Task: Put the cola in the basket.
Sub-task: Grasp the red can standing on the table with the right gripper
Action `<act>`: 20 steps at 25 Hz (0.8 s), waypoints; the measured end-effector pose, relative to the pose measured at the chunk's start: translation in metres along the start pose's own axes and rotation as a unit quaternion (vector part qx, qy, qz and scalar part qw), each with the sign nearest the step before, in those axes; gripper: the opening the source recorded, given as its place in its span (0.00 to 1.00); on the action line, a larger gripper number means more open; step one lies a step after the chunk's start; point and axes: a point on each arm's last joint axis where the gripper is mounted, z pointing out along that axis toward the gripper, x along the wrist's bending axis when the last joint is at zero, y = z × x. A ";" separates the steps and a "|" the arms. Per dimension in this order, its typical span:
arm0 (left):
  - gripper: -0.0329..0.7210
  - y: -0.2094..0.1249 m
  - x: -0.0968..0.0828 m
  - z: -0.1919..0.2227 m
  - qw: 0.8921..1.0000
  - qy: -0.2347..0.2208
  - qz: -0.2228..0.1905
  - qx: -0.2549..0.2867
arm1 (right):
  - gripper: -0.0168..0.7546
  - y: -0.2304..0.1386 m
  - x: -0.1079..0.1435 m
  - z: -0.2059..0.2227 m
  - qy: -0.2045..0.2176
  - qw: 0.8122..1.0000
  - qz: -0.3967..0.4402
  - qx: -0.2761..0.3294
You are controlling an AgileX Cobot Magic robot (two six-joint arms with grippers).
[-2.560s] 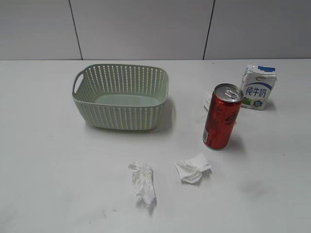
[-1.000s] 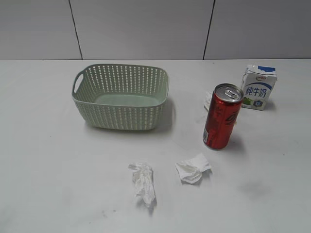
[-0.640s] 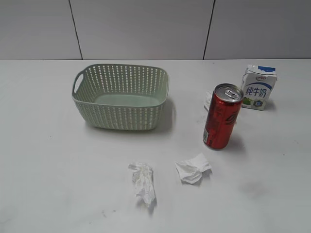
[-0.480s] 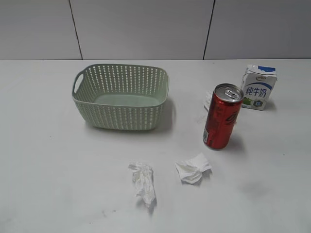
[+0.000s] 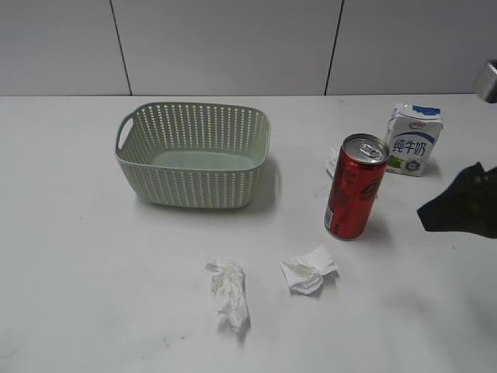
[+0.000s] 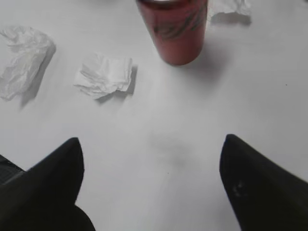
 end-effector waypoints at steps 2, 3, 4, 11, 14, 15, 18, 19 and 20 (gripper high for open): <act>0.85 0.000 0.000 0.000 1.000 0.000 0.000 0.000 | 0.90 0.015 0.000 0.008 0.005 1.000 -0.009 0.003; 0.85 0.000 0.000 0.000 1.000 0.000 0.000 0.000 | 0.90 0.022 0.000 0.013 0.007 1.000 -0.013 0.007; 0.85 0.000 0.000 0.000 1.000 0.000 0.000 0.000 | 0.90 0.030 0.002 0.017 0.010 1.000 -0.021 0.008; 0.84 0.000 0.000 0.000 1.000 0.000 0.000 0.000 | 0.90 0.072 0.009 0.061 -0.014 0.995 -0.061 0.079; 0.83 0.000 0.000 0.000 1.000 0.000 0.000 0.000 | 0.90 0.089 0.006 0.075 -0.018 0.994 -0.050 0.097; 0.83 0.000 0.000 0.000 1.000 0.000 0.000 0.000 | 0.90 0.094 0.005 0.079 -0.020 0.993 -0.049 0.101; 0.83 0.000 0.000 0.000 1.000 0.000 0.000 0.000 | 0.90 0.103 0.002 0.089 -0.019 0.992 -0.045 0.114; 0.83 0.000 0.000 0.000 1.000 0.000 0.000 0.000 | 0.90 0.104 0.001 0.093 -0.018 0.992 -0.044 0.119; 0.83 0.000 0.000 0.000 1.000 0.000 0.000 0.000 | 0.90 0.104 0.000 0.098 -0.018 0.991 -0.043 0.124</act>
